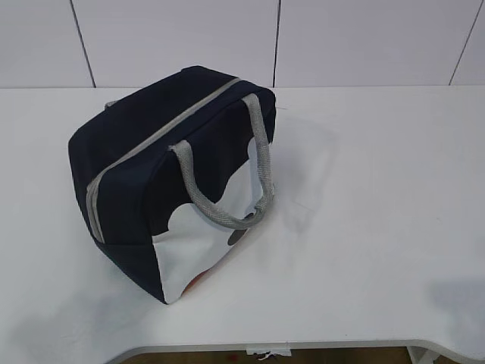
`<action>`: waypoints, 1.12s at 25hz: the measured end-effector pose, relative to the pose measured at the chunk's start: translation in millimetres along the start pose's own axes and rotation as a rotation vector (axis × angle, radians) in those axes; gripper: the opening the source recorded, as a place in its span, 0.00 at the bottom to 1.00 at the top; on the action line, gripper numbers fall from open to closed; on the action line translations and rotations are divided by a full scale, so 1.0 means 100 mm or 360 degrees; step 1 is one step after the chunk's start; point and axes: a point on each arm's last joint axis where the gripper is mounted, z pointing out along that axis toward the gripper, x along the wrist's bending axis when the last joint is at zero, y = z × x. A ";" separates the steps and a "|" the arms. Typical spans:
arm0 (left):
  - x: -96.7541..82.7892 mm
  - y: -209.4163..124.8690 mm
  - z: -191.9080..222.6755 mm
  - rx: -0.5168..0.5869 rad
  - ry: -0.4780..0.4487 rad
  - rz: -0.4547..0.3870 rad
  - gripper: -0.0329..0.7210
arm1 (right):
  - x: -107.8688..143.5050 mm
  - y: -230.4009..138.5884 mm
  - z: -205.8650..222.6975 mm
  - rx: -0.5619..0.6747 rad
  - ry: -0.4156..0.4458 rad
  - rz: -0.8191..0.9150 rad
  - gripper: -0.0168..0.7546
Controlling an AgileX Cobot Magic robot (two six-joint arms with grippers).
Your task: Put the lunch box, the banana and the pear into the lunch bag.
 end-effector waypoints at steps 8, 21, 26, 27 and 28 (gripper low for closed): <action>0.00 0.00 0.00 0.0000 -0.0003 -0.0001 0.38 | 0.00 0.00 0.00 0.0000 0.0000 0.0000 0.58; 0.00 0.00 0.00 0.0000 0.0024 -0.0022 0.38 | 0.00 0.00 0.00 0.0000 0.0000 0.0000 0.58; -0.02 0.00 0.00 0.0001 0.0126 -0.0088 0.37 | 0.00 0.00 0.00 0.0000 0.0000 0.0000 0.58; -0.02 0.00 0.00 0.0001 0.0134 -0.0093 0.37 | 0.00 0.00 0.00 0.0000 0.0000 0.0000 0.58; -0.02 0.00 0.01 0.0002 0.0137 -0.0094 0.37 | 0.00 0.00 0.00 0.0000 0.0000 0.0000 0.58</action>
